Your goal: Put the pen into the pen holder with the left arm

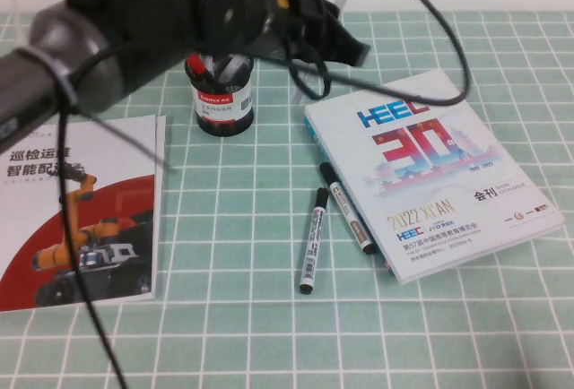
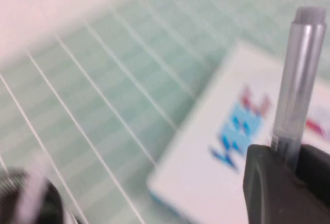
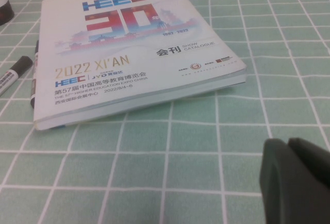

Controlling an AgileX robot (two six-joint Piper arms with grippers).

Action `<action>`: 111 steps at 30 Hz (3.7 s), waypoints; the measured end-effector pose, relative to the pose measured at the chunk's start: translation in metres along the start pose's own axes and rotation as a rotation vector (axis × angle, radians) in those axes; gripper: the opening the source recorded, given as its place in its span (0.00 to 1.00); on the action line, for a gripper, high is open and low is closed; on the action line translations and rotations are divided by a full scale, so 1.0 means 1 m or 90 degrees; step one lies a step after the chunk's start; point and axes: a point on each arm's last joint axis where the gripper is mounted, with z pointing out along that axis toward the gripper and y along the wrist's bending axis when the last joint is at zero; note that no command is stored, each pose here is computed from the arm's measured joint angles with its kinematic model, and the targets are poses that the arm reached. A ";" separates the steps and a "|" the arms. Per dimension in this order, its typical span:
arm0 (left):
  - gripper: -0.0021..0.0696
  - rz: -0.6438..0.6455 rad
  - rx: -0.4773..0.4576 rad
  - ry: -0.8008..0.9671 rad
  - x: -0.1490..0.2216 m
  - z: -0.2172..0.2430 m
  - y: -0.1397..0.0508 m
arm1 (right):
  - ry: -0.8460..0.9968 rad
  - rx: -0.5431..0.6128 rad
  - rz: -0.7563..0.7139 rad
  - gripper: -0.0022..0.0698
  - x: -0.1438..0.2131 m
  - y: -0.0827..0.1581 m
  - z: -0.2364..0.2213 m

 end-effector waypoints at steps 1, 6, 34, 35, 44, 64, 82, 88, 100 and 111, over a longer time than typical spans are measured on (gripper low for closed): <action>0.10 -0.003 -0.009 -0.030 0.003 0.001 0.004 | 0.000 0.000 0.000 0.00 0.000 0.000 0.000; 0.10 -0.029 -0.057 -0.175 0.028 0.011 0.027 | 0.000 0.000 0.000 0.00 0.000 0.000 0.000; 0.10 -0.110 -0.160 -0.348 0.103 0.059 0.094 | 0.000 0.000 0.000 0.00 0.000 0.000 0.000; 0.10 -0.103 -0.162 -0.344 0.105 0.061 0.094 | 0.000 0.000 0.000 0.00 0.000 0.000 0.000; 0.10 -0.092 -0.164 -0.325 0.108 0.063 0.094 | 0.000 0.000 0.000 0.00 0.000 0.000 0.000; 0.53 -0.155 -0.197 -0.317 0.104 0.055 0.100 | 0.000 0.000 0.000 0.00 0.000 0.000 0.000; 0.04 -0.151 -0.146 -0.268 0.021 -0.117 0.076 | 0.000 0.000 0.000 0.00 0.000 0.000 0.000; 0.03 -0.146 -0.154 -0.320 0.050 -0.183 0.057 | 0.000 0.000 0.000 0.00 0.000 0.000 0.000; 0.03 -0.142 -0.159 -0.360 0.185 -0.266 0.010 | 0.000 0.000 0.000 0.00 0.000 0.000 0.000; 0.03 -0.143 -0.153 -0.322 0.262 -0.261 -0.008 | 0.000 0.000 0.000 0.00 0.000 0.000 0.000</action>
